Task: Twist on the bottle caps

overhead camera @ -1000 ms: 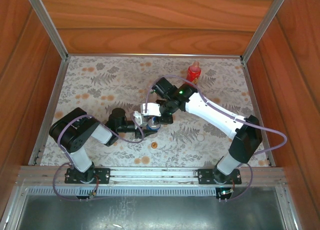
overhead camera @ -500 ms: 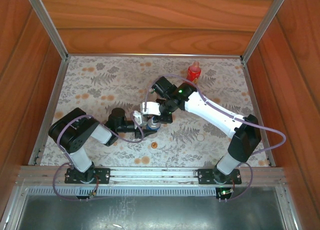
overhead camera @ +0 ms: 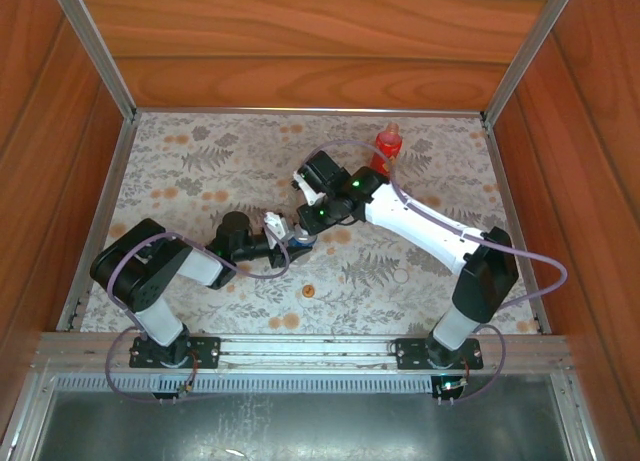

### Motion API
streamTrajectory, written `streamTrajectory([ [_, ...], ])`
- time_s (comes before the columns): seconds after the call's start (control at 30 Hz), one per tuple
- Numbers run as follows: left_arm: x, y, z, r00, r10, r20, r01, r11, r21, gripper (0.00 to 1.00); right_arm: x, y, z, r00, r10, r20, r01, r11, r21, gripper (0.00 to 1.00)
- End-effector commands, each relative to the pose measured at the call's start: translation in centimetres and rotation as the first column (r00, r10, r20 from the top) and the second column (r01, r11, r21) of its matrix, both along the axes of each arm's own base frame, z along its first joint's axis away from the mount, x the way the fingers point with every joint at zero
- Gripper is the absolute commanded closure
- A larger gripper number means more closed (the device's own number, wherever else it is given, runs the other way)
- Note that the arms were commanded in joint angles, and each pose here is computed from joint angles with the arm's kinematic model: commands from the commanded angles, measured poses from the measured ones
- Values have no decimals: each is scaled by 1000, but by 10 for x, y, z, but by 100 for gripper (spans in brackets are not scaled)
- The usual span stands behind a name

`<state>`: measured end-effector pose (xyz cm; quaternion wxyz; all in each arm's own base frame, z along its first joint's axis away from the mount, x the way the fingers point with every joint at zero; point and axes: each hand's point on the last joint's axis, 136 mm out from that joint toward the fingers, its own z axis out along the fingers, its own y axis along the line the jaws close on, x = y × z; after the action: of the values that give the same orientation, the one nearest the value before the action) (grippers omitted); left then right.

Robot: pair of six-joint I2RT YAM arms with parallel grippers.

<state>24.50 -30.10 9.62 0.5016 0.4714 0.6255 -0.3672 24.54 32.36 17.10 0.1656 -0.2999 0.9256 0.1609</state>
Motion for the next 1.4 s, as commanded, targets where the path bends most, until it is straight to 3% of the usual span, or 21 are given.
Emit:
streamTrajectory([
  [0.0, 1, -3, 12, 998, -14, 56, 15, 1000, -13, 44, -13, -3, -1, 997, 73, -16, -73, 997, -15, 73],
  [0.1, -4, -3, 8, 998, -29, 47, 30, 1000, -9, 44, -17, -3, 25, 947, 281, 159, -286, 958, 14, 53],
  [0.13, -6, -2, 7, 998, -35, 43, 36, 999, -7, 44, -17, -5, 33, 921, 325, 217, -335, 942, 14, 51],
  [0.3, -20, -3, 2, 994, -108, 21, 108, 994, -7, 44, -39, -10, 55, 703, 572, 423, -622, 783, -25, 50],
  [0.43, -37, -5, 4, 981, -195, 4, 195, 980, -29, 44, -70, -15, 57, 484, 748, 454, -812, 578, -86, 50],
  [0.5, -41, -5, 5, 977, -215, -1, 214, 976, -36, 44, -70, -19, 54, 437, 792, 427, -837, 532, -130, 50],
  [0.63, -47, -5, 6, 971, -238, -9, 238, 970, -43, 44, -60, -19, 43, 389, 842, 374, -854, 482, -197, 50],
  [0.8, -49, -3, 5, 972, -236, 1, 236, 971, -35, 43, -52, -11, 31, 374, 864, 335, -872, 451, -190, 49],
  [1.13, -49, -4, 1, 970, -241, -15, 241, 970, -33, 44, -44, -8, 3, 384, 887, 256, -884, 433, -178, 50],
  [1.37, -48, -4, -1, 972, -235, -21, 234, 972, -27, 44, -48, -7, -1, 398, 889, 227, -890, 434, -138, 64],
])
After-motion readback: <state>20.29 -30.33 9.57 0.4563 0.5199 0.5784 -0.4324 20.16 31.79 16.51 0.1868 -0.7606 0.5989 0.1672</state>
